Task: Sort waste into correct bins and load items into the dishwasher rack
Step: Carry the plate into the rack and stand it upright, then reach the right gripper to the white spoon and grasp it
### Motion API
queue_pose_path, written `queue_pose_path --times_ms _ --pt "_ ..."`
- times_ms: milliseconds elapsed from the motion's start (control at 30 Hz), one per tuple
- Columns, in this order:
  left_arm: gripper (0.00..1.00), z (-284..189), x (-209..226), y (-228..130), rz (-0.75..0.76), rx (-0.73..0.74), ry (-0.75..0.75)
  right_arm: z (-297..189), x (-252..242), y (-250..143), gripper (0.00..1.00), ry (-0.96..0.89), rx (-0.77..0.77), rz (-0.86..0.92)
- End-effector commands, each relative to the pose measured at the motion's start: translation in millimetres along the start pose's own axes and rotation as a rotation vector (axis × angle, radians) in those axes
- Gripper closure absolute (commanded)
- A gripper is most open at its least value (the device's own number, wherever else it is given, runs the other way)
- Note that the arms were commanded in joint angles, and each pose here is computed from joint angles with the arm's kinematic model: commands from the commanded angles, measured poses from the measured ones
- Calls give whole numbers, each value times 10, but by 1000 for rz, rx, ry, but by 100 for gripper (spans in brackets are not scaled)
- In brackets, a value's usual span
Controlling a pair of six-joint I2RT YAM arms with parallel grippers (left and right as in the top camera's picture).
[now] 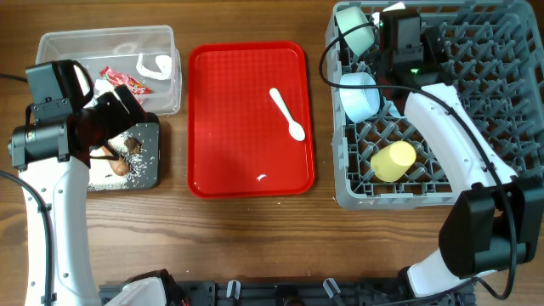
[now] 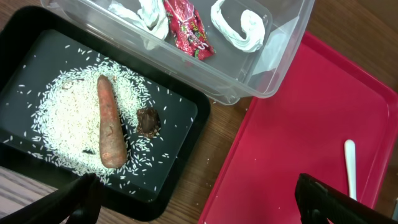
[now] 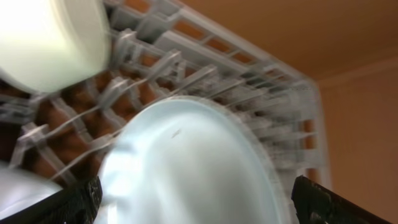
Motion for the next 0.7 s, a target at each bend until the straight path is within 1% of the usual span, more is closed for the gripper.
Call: queue_pose_path --times_ms 0,67,167,233,300,367,433,500,567,633,667 --pt "0 -37 13 40 2 -22 9 -205 65 59 0 185 -56 158" --pt "0 -37 14 41 1 -22 9 -355 107 41 0 299 -56 237" --pt "0 -37 13 40 2 -22 9 -553 152 18 0 434 -60 282" --pt "0 -37 14 41 1 -22 9 -686 134 6 0 483 -73 283" --pt "0 -37 15 40 1 -21 9 -826 89 31 0 524 -101 329" --pt "0 -37 14 41 1 -22 9 -974 105 70 0 621 -136 367" --pt "0 -37 14 41 1 -22 9 -1094 169 91 0 738 -160 365" --pt "0 -37 15 40 1 -21 9 -1213 268 124 0 893 -181 370" --pt "0 -37 14 41 1 -22 9 -1284 382 152 0 1024 -168 399" --pt "0 -37 14 41 1 -22 9 -1307 517 170 0 1067 -149 384" --pt "0 -37 14 41 1 -22 9 -1312 594 181 4 1066 -143 364"
Point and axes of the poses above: each gripper's point midway between its finger pads, its own z axis out along the fingers, its own x axis along the line the jaws close on, y = z × x, the point moved 7 cm from there along -z, back along the fingers, and after that the axes turned 3 degrees about -z, right-handed, at the moved point
